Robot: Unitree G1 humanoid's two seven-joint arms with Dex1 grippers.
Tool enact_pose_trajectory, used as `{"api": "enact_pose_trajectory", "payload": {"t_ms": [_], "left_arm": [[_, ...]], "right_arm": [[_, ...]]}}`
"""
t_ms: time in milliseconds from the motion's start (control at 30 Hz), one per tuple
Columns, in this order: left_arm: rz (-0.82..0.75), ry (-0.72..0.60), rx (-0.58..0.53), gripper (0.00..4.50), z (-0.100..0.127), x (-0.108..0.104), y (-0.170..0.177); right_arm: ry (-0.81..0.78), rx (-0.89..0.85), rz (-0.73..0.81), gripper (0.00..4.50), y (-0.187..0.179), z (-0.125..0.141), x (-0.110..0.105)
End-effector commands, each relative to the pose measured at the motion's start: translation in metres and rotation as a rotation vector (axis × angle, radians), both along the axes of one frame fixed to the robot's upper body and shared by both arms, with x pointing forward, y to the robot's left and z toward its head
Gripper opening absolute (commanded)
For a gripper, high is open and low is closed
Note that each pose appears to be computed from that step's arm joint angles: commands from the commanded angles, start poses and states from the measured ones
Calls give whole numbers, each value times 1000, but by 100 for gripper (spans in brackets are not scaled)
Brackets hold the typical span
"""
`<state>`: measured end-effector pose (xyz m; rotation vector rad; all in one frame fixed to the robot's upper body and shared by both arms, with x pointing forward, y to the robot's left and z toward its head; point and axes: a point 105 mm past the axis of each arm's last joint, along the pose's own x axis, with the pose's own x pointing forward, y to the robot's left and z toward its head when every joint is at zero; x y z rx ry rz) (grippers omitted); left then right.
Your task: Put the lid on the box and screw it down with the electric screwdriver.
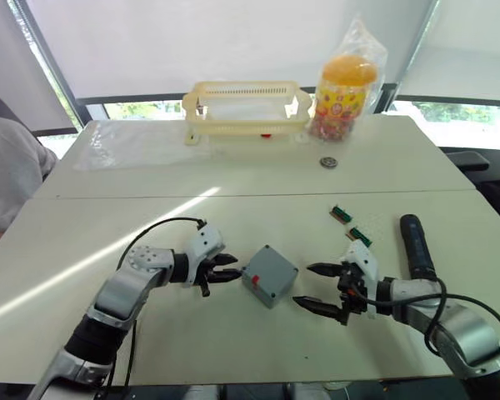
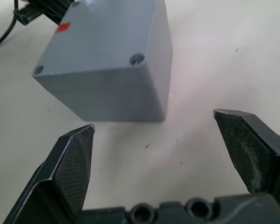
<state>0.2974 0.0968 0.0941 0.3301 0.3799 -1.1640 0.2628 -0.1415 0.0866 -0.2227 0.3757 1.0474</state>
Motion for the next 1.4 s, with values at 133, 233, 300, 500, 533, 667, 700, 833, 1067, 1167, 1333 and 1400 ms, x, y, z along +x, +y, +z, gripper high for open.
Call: {"api": "enact_pose_trajectory", "payload": {"t_ms": [133,233,300,500,533,667,700,833,1067,1167,1333,1400], "left_arm": [[-60,-14,79,175,-2,-9,5],[-71,-7,66,175,1,-10,5],[-98,-2,65,175,0,-12,1],[-135,-6,64,175,-6,-9,-10],[-126,-9,58,175,-7,-6,-12],[-83,-38,34,175,-7,8,-15],[-78,-51,37,175,-7,10,-15],[-42,-92,41,175,-8,21,-15],[-53,-99,38,175,-10,20,-17],[-52,-101,41,175,-11,21,-17],[-49,-107,43,175,-11,23,-16],[-45,-108,44,175,-11,23,-16]], "right_arm": [[-40,7,54,446,10,2,5],[-46,12,61,446,14,1,6],[-49,16,65,446,16,0,7],[-52,29,83,446,21,1,4],[-51,29,85,446,22,1,3],[-36,44,108,446,27,3,-8],[-33,46,111,446,28,3,-11],[-21,51,113,446,32,2,-19],[-8,60,101,446,34,2,-24],[-3,61,101,446,34,2,-26],[5,62,105,446,36,1,-26],[12,59,107,446,36,0,-26]]}}
